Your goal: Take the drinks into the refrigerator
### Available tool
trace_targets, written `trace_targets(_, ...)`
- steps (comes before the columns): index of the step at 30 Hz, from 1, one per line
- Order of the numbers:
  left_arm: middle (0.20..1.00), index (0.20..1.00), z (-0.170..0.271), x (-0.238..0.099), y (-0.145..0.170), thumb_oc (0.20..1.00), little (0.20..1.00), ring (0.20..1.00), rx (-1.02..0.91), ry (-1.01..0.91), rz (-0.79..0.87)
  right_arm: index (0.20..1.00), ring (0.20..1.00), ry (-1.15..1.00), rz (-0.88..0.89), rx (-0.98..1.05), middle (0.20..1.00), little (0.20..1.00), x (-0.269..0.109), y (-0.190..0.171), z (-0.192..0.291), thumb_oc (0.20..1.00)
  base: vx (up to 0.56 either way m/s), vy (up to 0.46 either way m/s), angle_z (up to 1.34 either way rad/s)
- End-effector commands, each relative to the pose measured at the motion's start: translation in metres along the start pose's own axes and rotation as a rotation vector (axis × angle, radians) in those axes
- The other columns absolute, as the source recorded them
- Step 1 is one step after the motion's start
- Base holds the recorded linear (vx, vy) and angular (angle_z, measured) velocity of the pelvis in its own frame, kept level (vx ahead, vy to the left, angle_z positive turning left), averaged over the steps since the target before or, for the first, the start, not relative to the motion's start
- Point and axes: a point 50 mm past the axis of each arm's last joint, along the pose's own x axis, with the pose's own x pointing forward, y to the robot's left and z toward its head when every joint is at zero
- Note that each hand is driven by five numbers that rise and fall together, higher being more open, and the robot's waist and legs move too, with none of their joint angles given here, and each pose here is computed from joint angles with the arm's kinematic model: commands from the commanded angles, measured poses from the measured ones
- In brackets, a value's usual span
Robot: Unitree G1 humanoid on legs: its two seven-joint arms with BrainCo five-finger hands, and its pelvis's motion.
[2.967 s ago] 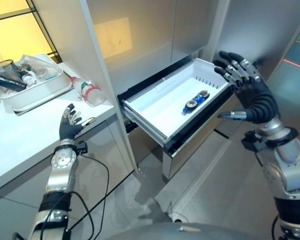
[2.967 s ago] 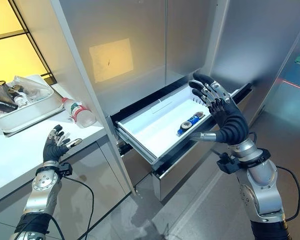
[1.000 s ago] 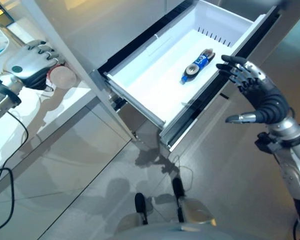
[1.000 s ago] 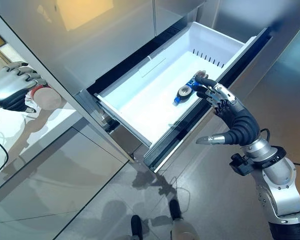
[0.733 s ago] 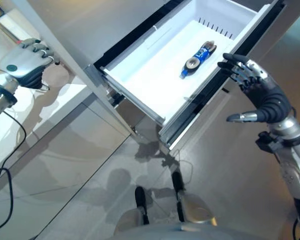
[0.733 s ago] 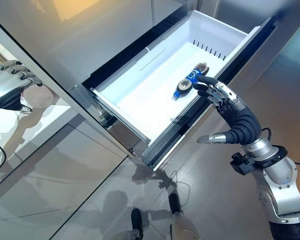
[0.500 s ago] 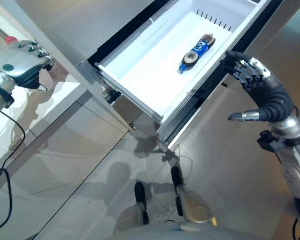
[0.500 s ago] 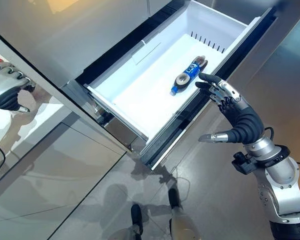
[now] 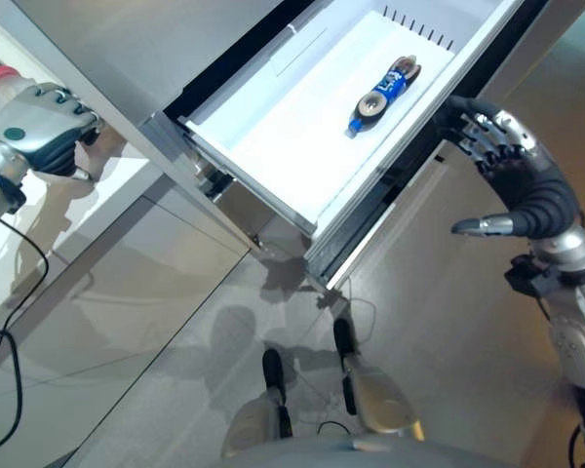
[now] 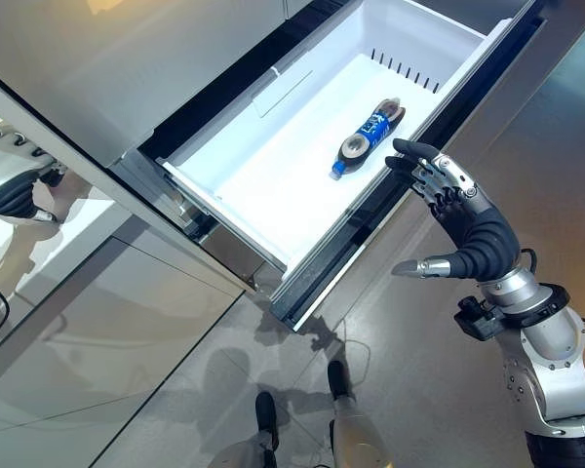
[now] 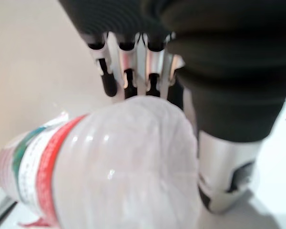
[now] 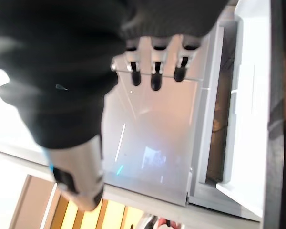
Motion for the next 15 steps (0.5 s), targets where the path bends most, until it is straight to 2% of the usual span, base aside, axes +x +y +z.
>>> trace_targets(1,1.0,1.0,-0.0094,0.0015,0.0243,1.0,1.0,1.0,0.002,0.021,0.094,1.0,1.0,-0.21,0.012,-0.054,1.0,1.0,0.0079,-0.0011,0.0377,1.0,0.0,0.0,0.0)
trace_targets(10,1.0,1.0,-0.0051,0.0042,0.0287,1.0,1.0,1.0,0.018,-0.021,0.069,1.0,1.0,-0.203,0.028,-0.047,1.0,1.0,0.0094,0.0,0.0369,1.0,-0.01,0.005,0.02)
trace_targets(11,0.558,0.558,-0.0046,0.0047,0.0292,0.558,0.558,0.558,0.018,-0.026,0.064,1.0,1.0,-0.202,0.03,-0.045,1.0,1.0,0.0096,0.0004,0.0367,1.0,-0.03,0.008,0.08)
trace_targets(12,0.338,0.338,-0.0049,0.0048,0.0294,0.338,0.338,0.338,0.017,-0.025,0.061,1.0,1.0,-0.201,0.031,-0.047,1.0,1.0,0.0091,0.0006,0.0369,1.0,-0.03,0.011,0.09)
trace_targets(13,0.2,0.2,-0.0053,0.005,0.0292,0.2,0.2,0.2,0.018,-0.023,0.059,1.0,1.0,-0.198,0.033,-0.045,1.0,1.0,0.0091,0.0011,0.0364,1.0,-0.02,0.012,0.08)
trace_targets(15,0.2,0.2,-0.0052,0.0054,0.0276,0.2,0.2,0.2,0.004,-0.02,0.057,1.0,1.0,-0.195,0.03,-0.047,1.0,1.0,0.0084,0.0008,0.0362,1.0,-0.02,0.008,0.09)
